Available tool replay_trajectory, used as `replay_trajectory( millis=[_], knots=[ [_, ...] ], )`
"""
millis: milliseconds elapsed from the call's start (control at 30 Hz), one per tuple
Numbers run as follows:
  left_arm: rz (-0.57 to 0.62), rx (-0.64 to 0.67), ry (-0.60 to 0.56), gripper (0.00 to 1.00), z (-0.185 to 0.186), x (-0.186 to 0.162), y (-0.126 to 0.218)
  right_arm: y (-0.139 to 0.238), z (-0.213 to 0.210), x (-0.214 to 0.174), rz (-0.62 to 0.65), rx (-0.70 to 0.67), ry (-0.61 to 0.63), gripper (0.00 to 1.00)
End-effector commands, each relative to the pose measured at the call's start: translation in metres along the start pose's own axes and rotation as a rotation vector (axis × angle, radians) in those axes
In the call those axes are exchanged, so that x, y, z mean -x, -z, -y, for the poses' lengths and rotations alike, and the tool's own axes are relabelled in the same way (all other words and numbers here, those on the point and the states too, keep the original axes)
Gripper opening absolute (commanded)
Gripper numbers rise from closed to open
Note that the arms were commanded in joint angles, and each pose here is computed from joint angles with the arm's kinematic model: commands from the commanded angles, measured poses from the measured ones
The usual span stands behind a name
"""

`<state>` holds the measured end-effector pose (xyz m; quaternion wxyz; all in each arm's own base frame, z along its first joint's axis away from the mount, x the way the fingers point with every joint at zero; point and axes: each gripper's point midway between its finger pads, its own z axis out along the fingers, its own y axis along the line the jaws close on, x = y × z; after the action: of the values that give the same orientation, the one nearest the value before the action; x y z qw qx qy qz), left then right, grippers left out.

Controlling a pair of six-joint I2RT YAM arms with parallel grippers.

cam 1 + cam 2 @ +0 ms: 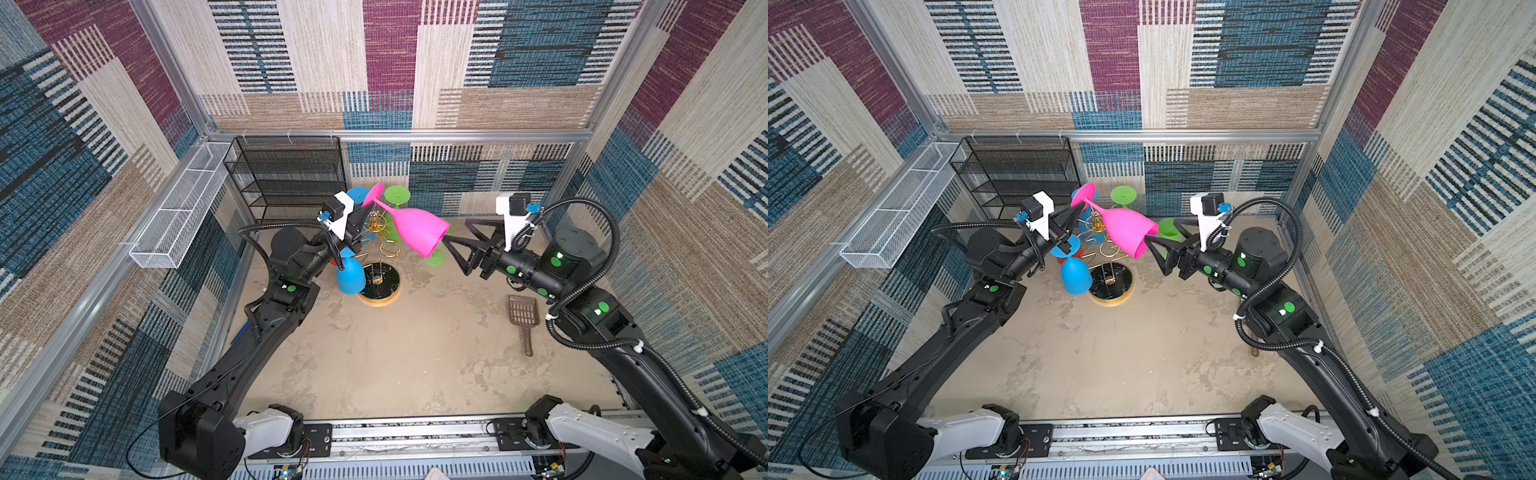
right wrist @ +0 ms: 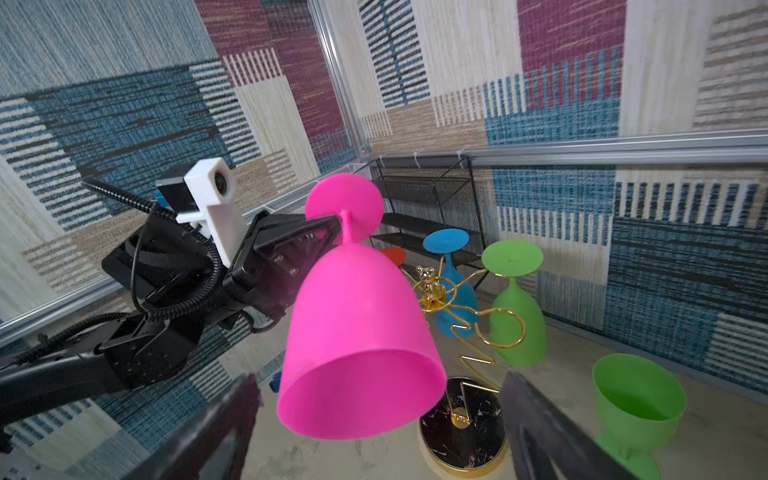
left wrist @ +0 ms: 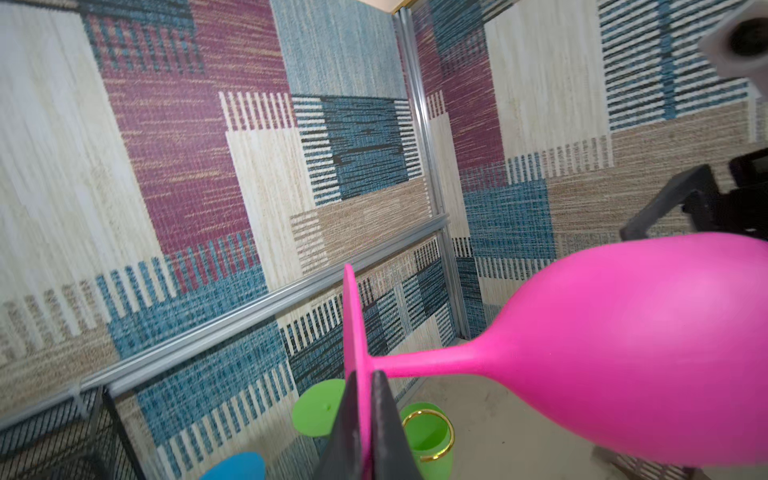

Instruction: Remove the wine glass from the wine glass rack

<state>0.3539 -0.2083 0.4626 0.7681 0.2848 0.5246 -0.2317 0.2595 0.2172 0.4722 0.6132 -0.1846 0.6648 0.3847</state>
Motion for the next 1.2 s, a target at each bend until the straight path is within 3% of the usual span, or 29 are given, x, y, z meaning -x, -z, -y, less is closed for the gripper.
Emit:
replay_trajectory(
  millis=[0, 200, 667, 833, 1167],
  knots=[
    [-0.103, 0.104, 0.207, 0.00, -0.014, -0.023, 0.007, 0.010, 0.012, 0.017, 0.099, -0.081, -0.049, 0.85],
    [-0.123, 0.064, 0.300, 0.00, -0.005, -0.029, 0.007, 0.001, 0.021, -0.003, 0.050, -0.098, -0.078, 0.66],
    [-0.141, 0.015, 0.335, 0.00, 0.003, -0.030, 0.005, -0.043, 0.026, -0.027, -0.003, -0.033, -0.102, 0.60],
    [-0.149, -0.013, 0.348, 0.00, 0.007, -0.029, 0.004, -0.058, 0.029, -0.030, -0.012, -0.018, -0.086, 0.46],
    [-0.159, -0.035, 0.369, 0.00, 0.010, -0.030, 0.004, -0.069, 0.023, -0.032, -0.028, 0.033, -0.070, 0.06]
  ],
)
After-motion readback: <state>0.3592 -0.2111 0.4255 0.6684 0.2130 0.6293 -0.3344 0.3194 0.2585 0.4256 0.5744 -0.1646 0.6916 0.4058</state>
